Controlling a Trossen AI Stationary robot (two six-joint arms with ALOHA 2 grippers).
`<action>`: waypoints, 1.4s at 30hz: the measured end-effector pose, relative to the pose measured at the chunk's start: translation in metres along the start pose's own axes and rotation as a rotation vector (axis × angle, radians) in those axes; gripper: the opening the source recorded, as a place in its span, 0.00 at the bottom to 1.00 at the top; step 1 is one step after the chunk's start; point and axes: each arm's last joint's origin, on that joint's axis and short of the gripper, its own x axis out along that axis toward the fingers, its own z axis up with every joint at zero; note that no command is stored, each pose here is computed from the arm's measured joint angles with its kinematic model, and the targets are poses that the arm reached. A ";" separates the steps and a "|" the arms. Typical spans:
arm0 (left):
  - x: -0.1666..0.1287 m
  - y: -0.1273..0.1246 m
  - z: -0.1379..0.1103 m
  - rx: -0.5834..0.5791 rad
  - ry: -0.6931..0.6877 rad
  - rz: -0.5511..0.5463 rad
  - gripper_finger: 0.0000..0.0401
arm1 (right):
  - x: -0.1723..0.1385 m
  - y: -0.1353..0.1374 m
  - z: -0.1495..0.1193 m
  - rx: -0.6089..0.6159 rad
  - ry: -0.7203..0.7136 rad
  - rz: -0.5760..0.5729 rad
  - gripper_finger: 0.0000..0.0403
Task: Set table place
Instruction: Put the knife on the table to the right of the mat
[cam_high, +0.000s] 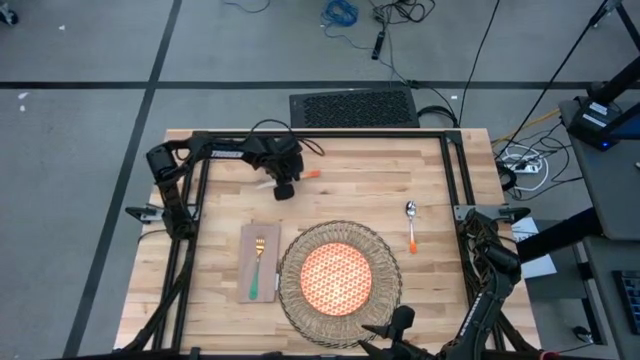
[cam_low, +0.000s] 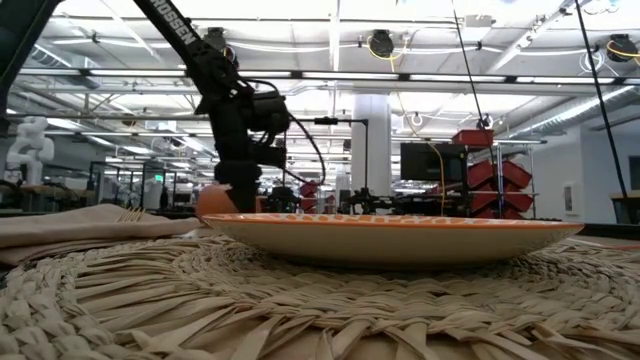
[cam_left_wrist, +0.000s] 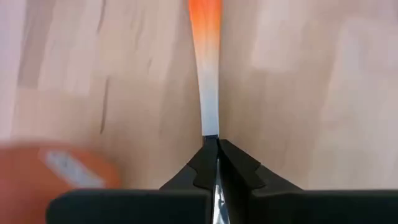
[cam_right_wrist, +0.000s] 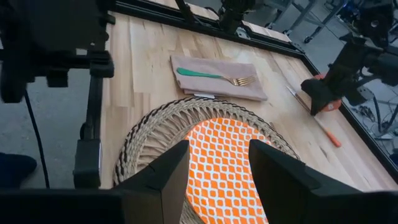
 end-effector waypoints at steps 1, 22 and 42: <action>0.000 -0.002 0.005 0.010 -0.003 -0.003 0.00 | 0.001 0.000 0.000 -0.001 0.000 -0.001 0.38; 0.024 -0.032 0.098 0.307 0.316 0.059 0.00 | 0.003 0.003 0.004 0.005 -0.015 0.015 0.38; -0.010 -0.073 0.139 0.426 0.195 0.069 0.00 | 0.003 0.005 0.005 0.018 -0.025 0.025 0.38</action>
